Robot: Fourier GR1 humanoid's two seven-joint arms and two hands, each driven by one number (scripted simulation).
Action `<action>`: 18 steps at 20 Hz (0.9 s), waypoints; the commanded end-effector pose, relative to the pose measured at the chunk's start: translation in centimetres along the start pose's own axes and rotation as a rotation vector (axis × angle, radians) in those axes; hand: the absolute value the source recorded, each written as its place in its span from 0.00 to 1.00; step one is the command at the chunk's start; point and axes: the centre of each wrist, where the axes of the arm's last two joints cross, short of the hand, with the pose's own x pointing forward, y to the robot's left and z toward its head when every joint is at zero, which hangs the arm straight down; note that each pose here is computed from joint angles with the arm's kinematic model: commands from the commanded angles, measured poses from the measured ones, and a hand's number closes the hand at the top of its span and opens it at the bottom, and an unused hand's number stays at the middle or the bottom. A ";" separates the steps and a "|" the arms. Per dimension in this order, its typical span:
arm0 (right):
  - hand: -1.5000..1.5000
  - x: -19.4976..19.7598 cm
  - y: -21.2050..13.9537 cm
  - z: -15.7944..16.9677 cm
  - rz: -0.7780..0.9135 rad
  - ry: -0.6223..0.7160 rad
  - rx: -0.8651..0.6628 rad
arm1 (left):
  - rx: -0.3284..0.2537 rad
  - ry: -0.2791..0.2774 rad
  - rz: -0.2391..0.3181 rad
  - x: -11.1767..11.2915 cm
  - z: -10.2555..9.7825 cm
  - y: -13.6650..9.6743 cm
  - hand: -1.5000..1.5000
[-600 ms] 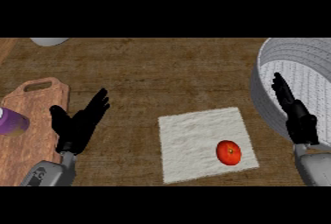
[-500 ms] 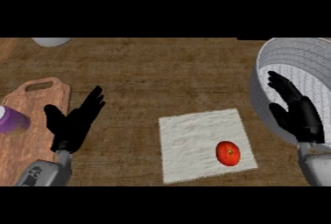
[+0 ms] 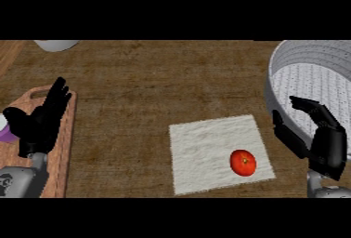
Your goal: Pick the tomato from the placemat and place it in the basket
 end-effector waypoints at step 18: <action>0.00 1.8 -4.6 7.5 0.640 0.663 0.257 | 0.037 -0.020 -0.026 0.2 0.2 0.6 0.50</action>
